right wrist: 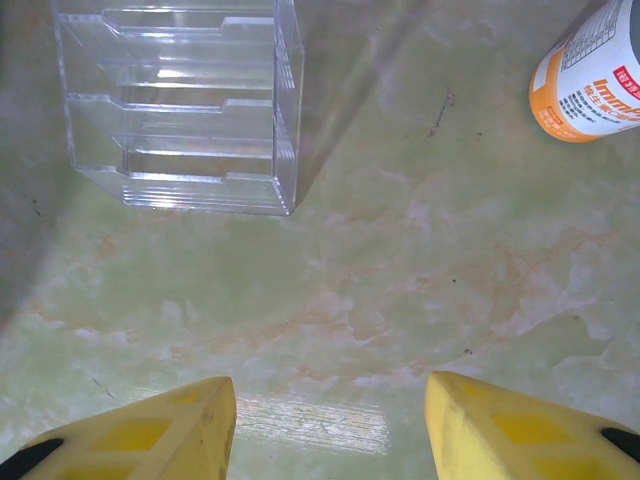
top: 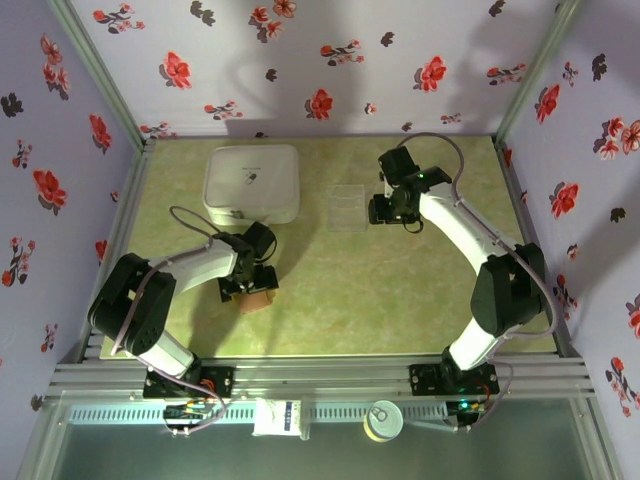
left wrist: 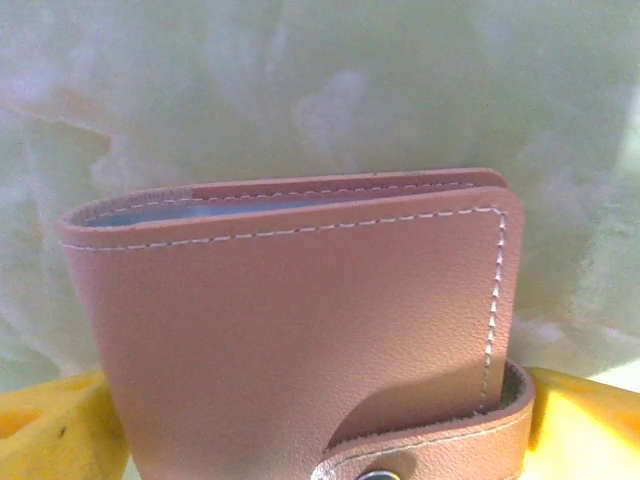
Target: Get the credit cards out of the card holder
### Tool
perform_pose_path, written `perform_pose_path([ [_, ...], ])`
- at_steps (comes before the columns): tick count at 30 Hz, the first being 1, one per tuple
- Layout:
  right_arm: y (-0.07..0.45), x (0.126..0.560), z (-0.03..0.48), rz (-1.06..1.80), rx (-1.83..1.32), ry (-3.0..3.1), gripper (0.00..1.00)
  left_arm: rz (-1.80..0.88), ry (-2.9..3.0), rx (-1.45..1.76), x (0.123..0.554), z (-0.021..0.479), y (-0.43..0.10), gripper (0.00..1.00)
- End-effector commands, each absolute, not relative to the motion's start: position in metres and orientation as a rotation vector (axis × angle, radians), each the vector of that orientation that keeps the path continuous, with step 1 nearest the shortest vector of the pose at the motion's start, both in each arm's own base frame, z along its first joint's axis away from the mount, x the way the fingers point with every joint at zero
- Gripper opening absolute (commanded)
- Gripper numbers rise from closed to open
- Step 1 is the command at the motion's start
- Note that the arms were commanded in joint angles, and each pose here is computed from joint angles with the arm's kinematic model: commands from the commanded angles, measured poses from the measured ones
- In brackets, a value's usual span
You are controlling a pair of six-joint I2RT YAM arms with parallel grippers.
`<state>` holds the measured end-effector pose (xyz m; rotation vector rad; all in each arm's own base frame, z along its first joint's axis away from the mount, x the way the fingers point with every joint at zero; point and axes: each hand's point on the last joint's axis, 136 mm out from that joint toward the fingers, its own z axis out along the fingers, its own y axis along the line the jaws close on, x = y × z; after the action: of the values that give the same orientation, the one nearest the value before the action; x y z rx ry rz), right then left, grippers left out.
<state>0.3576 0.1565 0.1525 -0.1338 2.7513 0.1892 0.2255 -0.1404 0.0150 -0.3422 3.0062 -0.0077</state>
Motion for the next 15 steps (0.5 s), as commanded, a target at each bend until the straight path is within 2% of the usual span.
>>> perform_pose_path([
  [1,0.156,0.361,0.158,0.151,-0.153,2.744,0.54,-0.047,2.991,-0.29,0.233,0.023,-0.15,0.87],
  [8,0.149,0.357,0.154,0.116,-0.146,2.747,0.54,-0.079,2.972,-0.193,0.243,0.042,-0.17,0.81],
  [15,0.135,0.347,0.156,0.05,-0.14,2.739,0.54,-0.154,2.962,-0.009,0.258,0.06,-0.223,0.8],
])
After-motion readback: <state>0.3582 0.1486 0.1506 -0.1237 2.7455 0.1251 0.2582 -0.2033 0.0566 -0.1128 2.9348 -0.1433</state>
